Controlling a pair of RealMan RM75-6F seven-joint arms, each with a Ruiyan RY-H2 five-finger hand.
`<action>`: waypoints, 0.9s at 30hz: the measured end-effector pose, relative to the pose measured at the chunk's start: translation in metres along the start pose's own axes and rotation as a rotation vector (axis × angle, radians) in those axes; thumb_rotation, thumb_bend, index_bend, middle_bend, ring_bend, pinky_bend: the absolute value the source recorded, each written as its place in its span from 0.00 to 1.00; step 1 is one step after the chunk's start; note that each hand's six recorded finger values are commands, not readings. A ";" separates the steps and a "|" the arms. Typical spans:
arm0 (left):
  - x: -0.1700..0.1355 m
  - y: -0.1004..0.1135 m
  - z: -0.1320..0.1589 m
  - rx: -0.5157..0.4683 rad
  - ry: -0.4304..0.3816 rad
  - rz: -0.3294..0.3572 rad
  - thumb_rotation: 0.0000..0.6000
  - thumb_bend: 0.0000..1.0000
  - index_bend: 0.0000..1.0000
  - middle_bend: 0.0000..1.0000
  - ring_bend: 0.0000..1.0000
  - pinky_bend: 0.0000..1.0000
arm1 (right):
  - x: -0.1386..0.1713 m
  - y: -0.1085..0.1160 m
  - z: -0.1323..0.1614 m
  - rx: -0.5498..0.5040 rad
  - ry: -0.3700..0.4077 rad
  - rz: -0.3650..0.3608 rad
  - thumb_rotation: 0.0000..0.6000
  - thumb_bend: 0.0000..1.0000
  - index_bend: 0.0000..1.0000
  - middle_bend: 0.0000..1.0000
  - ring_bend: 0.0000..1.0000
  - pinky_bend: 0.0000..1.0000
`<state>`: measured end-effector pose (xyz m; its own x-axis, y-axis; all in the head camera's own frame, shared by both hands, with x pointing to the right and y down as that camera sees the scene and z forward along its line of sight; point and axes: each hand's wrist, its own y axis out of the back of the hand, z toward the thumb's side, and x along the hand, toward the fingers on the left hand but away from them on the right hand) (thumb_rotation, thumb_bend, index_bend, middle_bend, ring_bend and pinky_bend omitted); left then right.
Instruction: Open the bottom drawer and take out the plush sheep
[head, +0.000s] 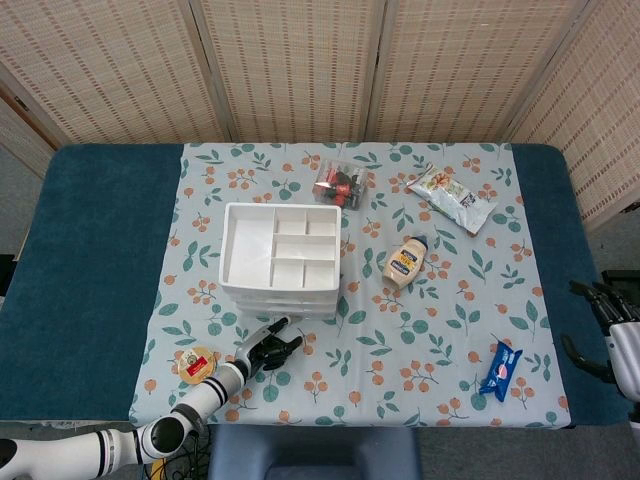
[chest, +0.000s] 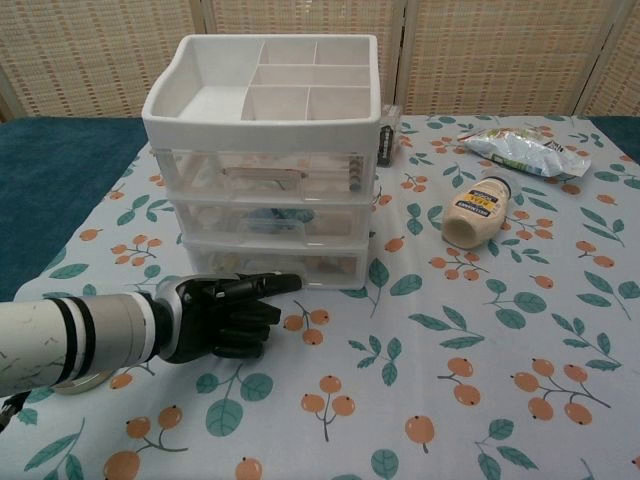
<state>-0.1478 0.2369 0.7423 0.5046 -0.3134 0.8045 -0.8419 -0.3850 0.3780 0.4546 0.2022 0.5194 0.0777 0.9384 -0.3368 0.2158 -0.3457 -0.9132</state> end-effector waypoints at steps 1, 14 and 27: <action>0.000 0.000 0.000 0.000 0.001 0.001 1.00 0.38 0.14 1.00 1.00 1.00 | 0.000 0.000 0.000 -0.001 0.000 0.000 1.00 0.37 0.12 0.24 0.18 0.25; -0.004 0.002 -0.002 0.004 0.011 0.002 1.00 0.38 0.16 1.00 1.00 1.00 | 0.000 -0.002 -0.001 -0.004 0.000 0.002 1.00 0.37 0.12 0.24 0.18 0.25; -0.017 0.003 -0.010 0.019 0.031 -0.018 1.00 0.38 0.16 1.00 1.00 1.00 | -0.001 -0.003 0.001 -0.008 0.003 0.004 1.00 0.37 0.12 0.24 0.18 0.25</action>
<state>-0.1611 0.2499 0.7344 0.5133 -0.2792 0.8115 -0.8287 -0.4069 0.3842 0.4531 0.2026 0.5226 0.0818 0.9370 -0.3396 0.2237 -0.3493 -0.9099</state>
